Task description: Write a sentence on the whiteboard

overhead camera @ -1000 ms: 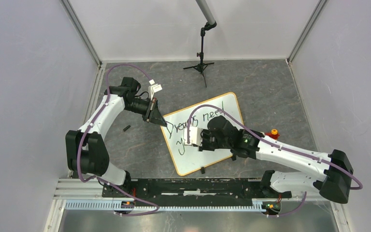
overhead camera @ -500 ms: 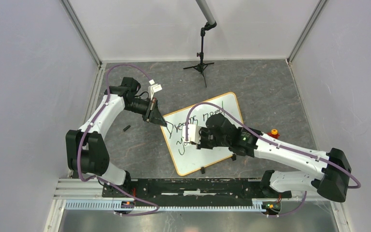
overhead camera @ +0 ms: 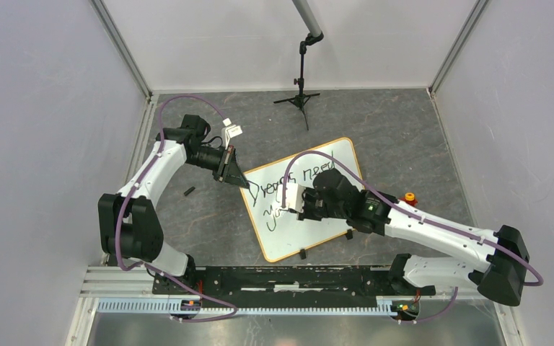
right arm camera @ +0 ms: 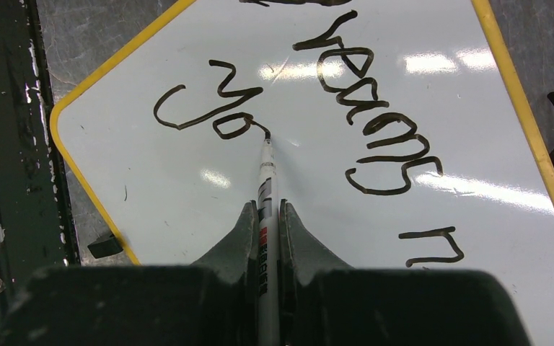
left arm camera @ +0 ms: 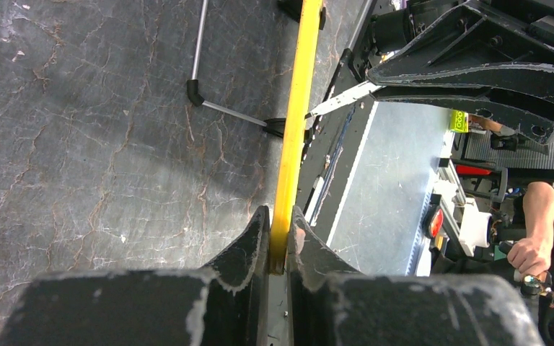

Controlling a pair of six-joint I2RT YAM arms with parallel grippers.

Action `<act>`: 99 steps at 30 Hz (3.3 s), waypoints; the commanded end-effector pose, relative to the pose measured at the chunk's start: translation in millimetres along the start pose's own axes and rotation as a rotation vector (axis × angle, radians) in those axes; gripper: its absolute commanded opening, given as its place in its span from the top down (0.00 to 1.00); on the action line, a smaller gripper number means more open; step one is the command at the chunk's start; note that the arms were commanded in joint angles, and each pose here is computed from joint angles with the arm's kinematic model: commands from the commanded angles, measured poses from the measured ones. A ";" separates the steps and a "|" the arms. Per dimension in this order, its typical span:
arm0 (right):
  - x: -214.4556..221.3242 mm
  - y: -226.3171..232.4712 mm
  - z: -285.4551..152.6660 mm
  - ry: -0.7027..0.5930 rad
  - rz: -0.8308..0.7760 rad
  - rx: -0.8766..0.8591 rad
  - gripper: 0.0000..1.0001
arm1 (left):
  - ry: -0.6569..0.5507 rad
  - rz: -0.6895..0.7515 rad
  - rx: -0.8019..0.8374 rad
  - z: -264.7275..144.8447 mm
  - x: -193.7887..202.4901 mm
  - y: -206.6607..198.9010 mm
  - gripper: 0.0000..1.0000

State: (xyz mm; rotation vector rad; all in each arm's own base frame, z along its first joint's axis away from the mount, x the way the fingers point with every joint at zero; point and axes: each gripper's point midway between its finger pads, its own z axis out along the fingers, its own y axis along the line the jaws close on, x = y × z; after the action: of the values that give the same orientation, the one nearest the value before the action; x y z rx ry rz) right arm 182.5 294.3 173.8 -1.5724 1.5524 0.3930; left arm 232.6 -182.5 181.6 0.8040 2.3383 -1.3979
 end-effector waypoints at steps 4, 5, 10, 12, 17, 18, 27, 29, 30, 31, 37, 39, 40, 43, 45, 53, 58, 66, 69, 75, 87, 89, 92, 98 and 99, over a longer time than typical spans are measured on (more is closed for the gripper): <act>7.1 -5.0 2.0 0.017 -0.002 0.029 1.00 | 0.002 0.052 -0.053 -1.0 -7.3 9.9 0.98; 9.4 -5.1 1.1 0.023 0.001 0.030 1.00 | 0.003 0.052 -0.052 -0.9 -7.4 10.1 0.98; 21.2 4.5 -0.7 0.039 0.008 -0.003 1.00 | 0.002 0.052 -0.051 -0.9 -8.2 10.1 0.98; 26.6 15.8 1.4 0.043 0.011 -0.051 1.00 | 0.004 0.052 -0.052 -0.3 -8.1 10.4 0.98; 33.2 28.5 3.2 0.055 0.010 -0.107 1.00 | 0.008 0.051 -0.054 0.1 -6.7 11.8 0.98; 33.0 27.1 2.5 0.056 0.004 -0.102 1.00 | 0.008 0.050 -0.055 0.0 -6.7 12.0 0.97; 17.4 -9.0 -10.7 0.042 -0.003 0.033 1.00 | 0.008 0.049 -0.052 0.7 -8.4 11.6 0.98; 13.4 -15.5 -11.9 0.031 0.007 0.051 1.00 | 0.010 0.048 -0.051 1.2 -8.6 11.8 0.97; 11.6 -16.7 -11.9 0.025 0.009 0.054 1.00 | 0.011 0.047 -0.052 1.2 -7.9 11.5 0.97; 10.4 -18.6 -12.3 0.019 0.015 0.061 1.00 | 0.011 0.051 -0.052 1.2 -8.0 11.6 0.97; 5.2 -29.9 -12.4 0.008 0.030 0.097 1.00 | 0.011 0.051 -0.053 1.1 -8.3 11.9 0.98; 1.9 -31.7 -12.1 0.000 0.034 0.100 1.00 | 0.012 0.049 -0.052 1.6 -8.2 12.7 0.97; 1.4 -31.9 -11.8 -0.001 0.036 0.099 1.00 | 0.013 0.046 -0.052 1.8 -8.1 13.0 0.98; 1.1 -32.9 -11.7 -0.002 0.038 0.105 1.00 | 0.013 0.047 -0.052 1.7 -8.1 12.7 0.98; 1.7 -32.7 -11.7 -0.002 0.041 0.106 1.00 | 0.013 0.050 -0.053 1.7 -8.4 12.3 0.98; 17.3 -4.6 -5.0 0.017 0.040 -0.016 1.00 | 0.012 0.051 -0.055 1.4 -8.6 11.8 0.98; 30.2 6.2 -2.8 0.052 0.038 -0.058 1.00 | 0.015 0.048 -0.055 1.8 -8.0 12.1 0.98; 44.2 16.1 -6.3 0.095 0.029 -0.093 1.00 | 0.015 0.049 -0.059 1.3 -6.8 11.5 0.98; 43.5 12.6 -10.7 0.100 0.015 -0.078 1.00 | 0.015 0.049 -0.060 1.3 -6.4 11.5 0.98; 21.6 1.0 -19.9 0.056 0.008 -0.050 1.00 | 0.016 0.050 -0.060 1.6 -7.1 10.5 0.98; -8.3 -19.1 -29.0 -0.036 0.018 0.030 1.00 | 0.021 0.051 -0.058 2.9 -7.3 10.1 0.98; -6.5 -21.3 -26.2 -0.030 0.022 0.042 1.00 | 0.022 0.052 -0.057 3.3 -7.1 9.9 0.98; -3.6 -24.9 -22.4 -0.019 0.023 0.063 1.00 | 0.021 0.051 -0.059 2.7 -6.8 9.4 0.98; 4.0 -26.0 -18.8 -0.003 0.014 0.076 1.00 | 0.023 0.051 -0.059 3.2 -5.5 9.9 0.98; 5.6 -25.1 -18.5 -0.001 0.011 0.075 1.00 | 0.023 0.053 -0.060 3.1 -5.9 10.5 0.98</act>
State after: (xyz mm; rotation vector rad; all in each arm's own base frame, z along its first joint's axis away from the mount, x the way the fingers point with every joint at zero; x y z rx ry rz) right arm 191.7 270.6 182.9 -1.5455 1.5805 0.3606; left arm 233.1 -184.4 181.9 0.8138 2.3449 -1.3963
